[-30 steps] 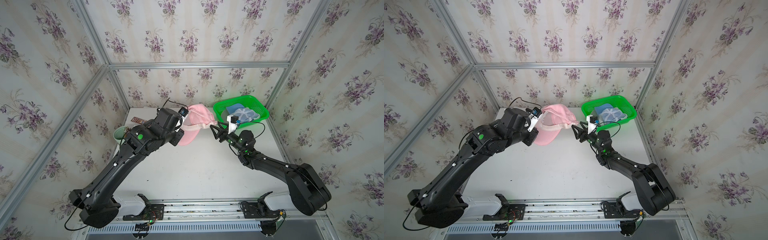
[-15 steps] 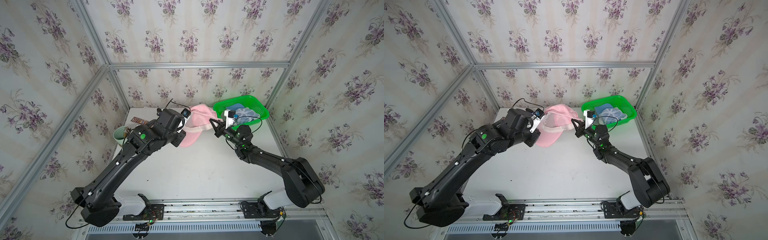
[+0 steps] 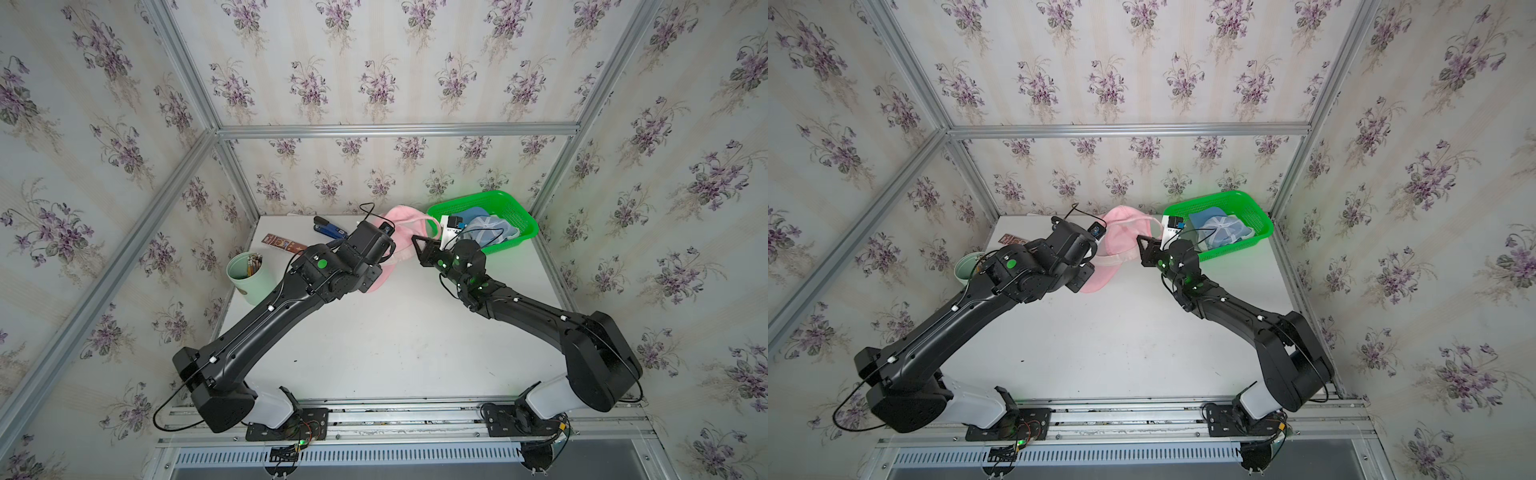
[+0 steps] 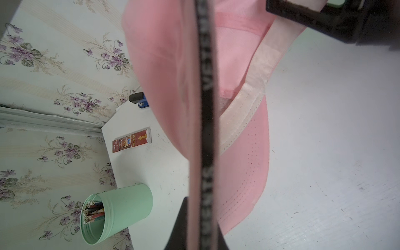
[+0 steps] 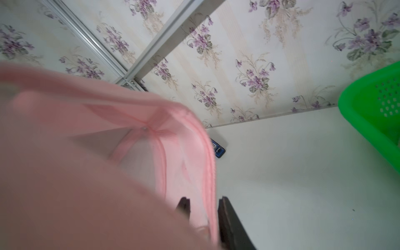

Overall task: Turn the baseball cap inside out
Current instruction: Turn over the baseball cap.

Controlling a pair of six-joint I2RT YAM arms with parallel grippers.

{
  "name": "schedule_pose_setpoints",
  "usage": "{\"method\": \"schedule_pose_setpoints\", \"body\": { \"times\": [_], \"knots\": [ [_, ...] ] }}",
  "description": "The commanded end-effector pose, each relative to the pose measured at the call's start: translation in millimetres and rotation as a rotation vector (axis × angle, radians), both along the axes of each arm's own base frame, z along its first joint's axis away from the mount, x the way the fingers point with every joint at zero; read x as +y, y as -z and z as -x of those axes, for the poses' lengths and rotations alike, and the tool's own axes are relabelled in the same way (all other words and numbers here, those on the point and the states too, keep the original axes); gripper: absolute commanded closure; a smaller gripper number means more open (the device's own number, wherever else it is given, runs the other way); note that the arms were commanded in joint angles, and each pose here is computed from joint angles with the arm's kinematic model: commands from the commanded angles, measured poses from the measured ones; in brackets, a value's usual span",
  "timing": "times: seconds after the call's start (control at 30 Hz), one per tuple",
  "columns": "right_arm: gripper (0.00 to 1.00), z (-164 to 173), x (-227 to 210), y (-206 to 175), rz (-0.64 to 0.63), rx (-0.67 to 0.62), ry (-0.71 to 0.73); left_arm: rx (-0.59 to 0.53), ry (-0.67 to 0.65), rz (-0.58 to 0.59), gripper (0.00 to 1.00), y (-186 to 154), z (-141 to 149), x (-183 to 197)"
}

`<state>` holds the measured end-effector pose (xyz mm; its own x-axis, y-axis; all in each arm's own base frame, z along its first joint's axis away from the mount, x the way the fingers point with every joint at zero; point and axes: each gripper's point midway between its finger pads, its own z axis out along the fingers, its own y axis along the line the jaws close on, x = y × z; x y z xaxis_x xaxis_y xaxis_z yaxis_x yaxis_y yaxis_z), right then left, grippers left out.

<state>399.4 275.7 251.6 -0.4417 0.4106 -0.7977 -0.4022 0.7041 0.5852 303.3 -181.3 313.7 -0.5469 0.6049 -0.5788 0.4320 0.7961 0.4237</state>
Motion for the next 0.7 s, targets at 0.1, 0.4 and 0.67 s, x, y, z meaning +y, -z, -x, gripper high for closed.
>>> {"method": "schedule_pose_setpoints", "body": {
  "times": [0.1, 0.4, 0.67],
  "knots": [
    [0.56, 8, -15, 11, 0.068, 0.039, 0.045, -0.026, -0.034, 0.067, 0.91, -9, -5, 2],
    [0.57, 61, -14, 8, 0.244, -0.044, 0.021, -0.029, -0.063, 0.055, 0.90, -13, -8, 7],
    [0.94, 96, 39, -19, 0.211, -0.210, -0.078, 0.010, -0.041, 0.063, 0.90, -11, -6, -3]
  ]
}}
